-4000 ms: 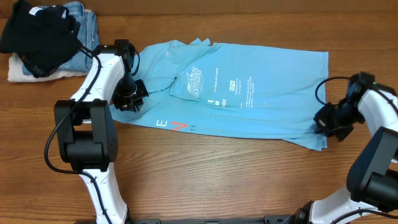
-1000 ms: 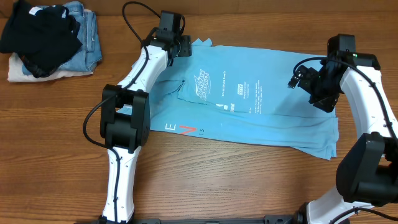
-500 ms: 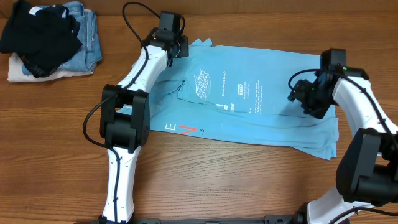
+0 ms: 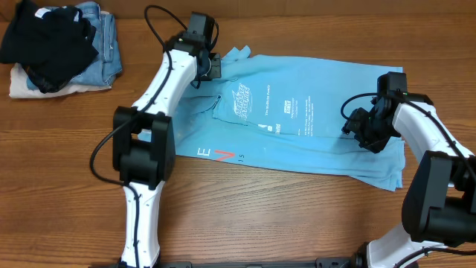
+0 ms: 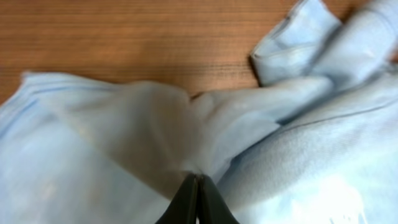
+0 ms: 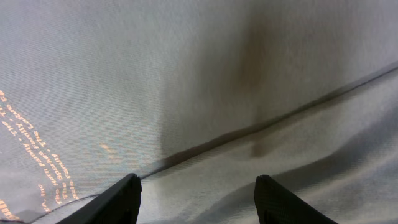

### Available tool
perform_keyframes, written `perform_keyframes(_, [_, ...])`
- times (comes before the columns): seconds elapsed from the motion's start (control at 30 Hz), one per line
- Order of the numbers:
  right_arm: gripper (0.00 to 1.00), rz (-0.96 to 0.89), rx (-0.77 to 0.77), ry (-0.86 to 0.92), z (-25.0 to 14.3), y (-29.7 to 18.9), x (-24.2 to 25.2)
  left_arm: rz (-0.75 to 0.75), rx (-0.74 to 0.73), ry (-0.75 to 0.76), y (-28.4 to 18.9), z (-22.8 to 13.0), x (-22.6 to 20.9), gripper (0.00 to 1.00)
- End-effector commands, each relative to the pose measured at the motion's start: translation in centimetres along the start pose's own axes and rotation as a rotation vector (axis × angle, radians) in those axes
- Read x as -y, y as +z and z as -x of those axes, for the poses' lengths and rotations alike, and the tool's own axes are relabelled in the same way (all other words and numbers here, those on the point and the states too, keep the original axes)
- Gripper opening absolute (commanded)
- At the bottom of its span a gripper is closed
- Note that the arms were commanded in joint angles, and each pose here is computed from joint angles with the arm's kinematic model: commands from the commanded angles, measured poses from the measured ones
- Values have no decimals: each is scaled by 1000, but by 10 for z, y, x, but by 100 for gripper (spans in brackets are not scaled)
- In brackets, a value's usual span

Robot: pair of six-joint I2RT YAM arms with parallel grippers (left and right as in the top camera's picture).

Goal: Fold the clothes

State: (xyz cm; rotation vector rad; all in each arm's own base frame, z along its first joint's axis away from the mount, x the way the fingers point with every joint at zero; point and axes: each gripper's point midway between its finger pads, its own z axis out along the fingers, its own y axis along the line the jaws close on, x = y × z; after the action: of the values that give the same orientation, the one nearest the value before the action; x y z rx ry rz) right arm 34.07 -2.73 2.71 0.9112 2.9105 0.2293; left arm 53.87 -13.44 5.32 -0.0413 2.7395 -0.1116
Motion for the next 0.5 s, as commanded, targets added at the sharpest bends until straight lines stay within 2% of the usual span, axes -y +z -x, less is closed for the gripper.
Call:
perform_keyframes(0.0, [63,-18,-16,25,-5,8,4,29,13,-2,-34,5,-8,5])
perform_keyframes(0.17, [63,-13,-23,25,-7,8,3,116,-58,1,-35,-13,-25,5])
perform_keyframes(0.2, [63,-9,-25,25,-7,8,2,115,-54,1,-35,-12,-25,12])
perform_keyframes(0.23, [63,-2,-27,25,-7,8,1,111,-47,1,-35,-11,-24,40])
perform_keyframes(0.27, [63,6,-31,25,-8,8,0,104,-37,0,-35,-8,-22,75])
perform_keyframes(0.3, [63,12,-33,25,-8,8,-1,96,-22,-2,-35,-4,-21,90])
perform_keyframes(0.4, [63,15,-34,25,-8,8,-2,71,35,-5,-34,10,-15,100])
perform_keyframes(0.47, [63,15,-34,25,-8,8,-2,57,83,-4,-35,22,-12,100])
